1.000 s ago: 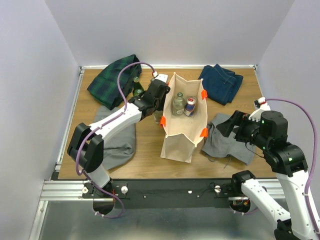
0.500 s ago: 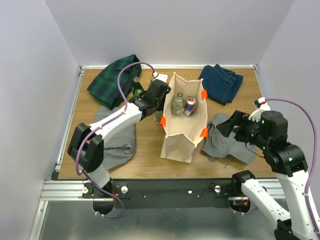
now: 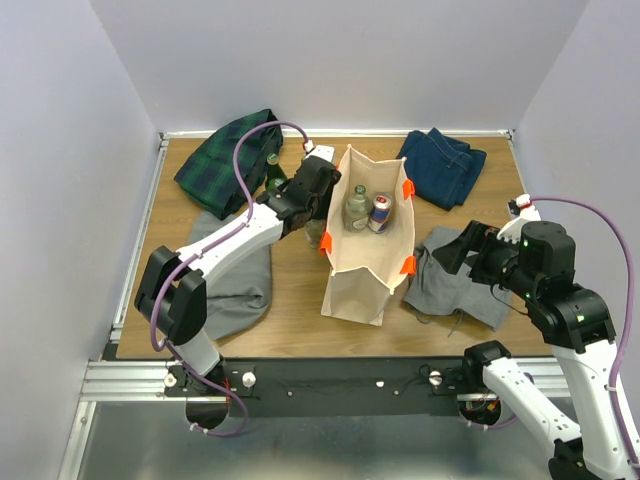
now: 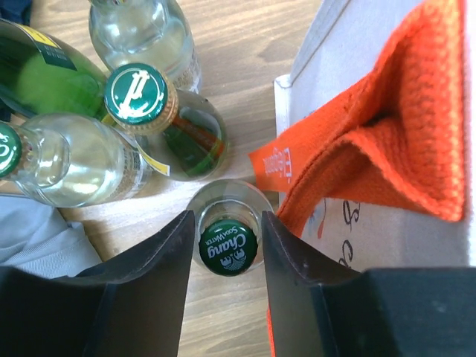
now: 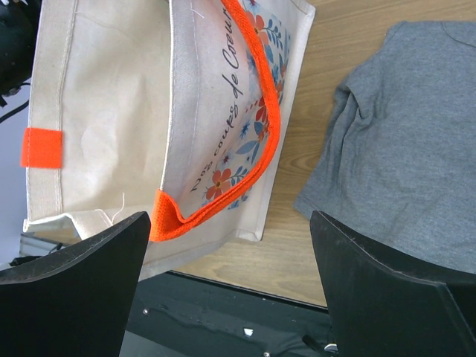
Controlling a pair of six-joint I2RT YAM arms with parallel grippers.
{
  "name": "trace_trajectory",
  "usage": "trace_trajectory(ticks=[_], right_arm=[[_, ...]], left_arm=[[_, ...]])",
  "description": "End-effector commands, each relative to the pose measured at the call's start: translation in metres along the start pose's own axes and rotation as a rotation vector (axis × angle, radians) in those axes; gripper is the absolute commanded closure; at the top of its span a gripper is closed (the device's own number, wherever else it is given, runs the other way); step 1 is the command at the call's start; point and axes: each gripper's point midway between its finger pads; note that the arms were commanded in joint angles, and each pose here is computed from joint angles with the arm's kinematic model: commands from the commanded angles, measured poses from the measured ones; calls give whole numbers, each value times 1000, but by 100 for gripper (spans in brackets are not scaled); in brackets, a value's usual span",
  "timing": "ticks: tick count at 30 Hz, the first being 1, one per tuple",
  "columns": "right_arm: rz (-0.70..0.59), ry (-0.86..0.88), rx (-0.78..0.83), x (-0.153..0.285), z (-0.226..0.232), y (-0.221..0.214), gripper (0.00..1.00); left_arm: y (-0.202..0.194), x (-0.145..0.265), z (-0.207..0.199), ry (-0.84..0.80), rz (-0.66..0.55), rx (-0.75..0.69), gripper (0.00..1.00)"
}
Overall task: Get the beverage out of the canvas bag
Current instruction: Place the drink at the center of the board.
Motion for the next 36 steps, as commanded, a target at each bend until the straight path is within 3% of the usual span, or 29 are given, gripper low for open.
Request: trace_trajectory(ticks=[1, 12, 16, 19, 26, 36], right_arm=[[2, -6, 6, -1, -3, -3, 3], [1, -9, 6, 0, -3, -3, 3], [-2, -22, 7, 3, -6, -3, 3], [-2, -22, 1, 2, -7, -6, 3], [7, -10, 1, -2, -5, -7, 3], [9, -13, -3, 1, -7, -10, 3]], left_arm=[[24, 11, 4, 18, -71, 29, 49], [26, 28, 15, 48, -87, 36, 37], [27, 43, 22, 54, -105, 47, 22], [42, 63, 25, 38, -171, 59, 1], [75, 106, 18, -44, -233, 46, 1], [105, 150, -36, -367, -264, -25, 1]])
Point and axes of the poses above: each gripper's point midway between its finger pads, its own x axis back along the fingers, its own z axis along the line the jaws close on, y = z × x, and after that the axes turned 2 degrees about -x, right-handed
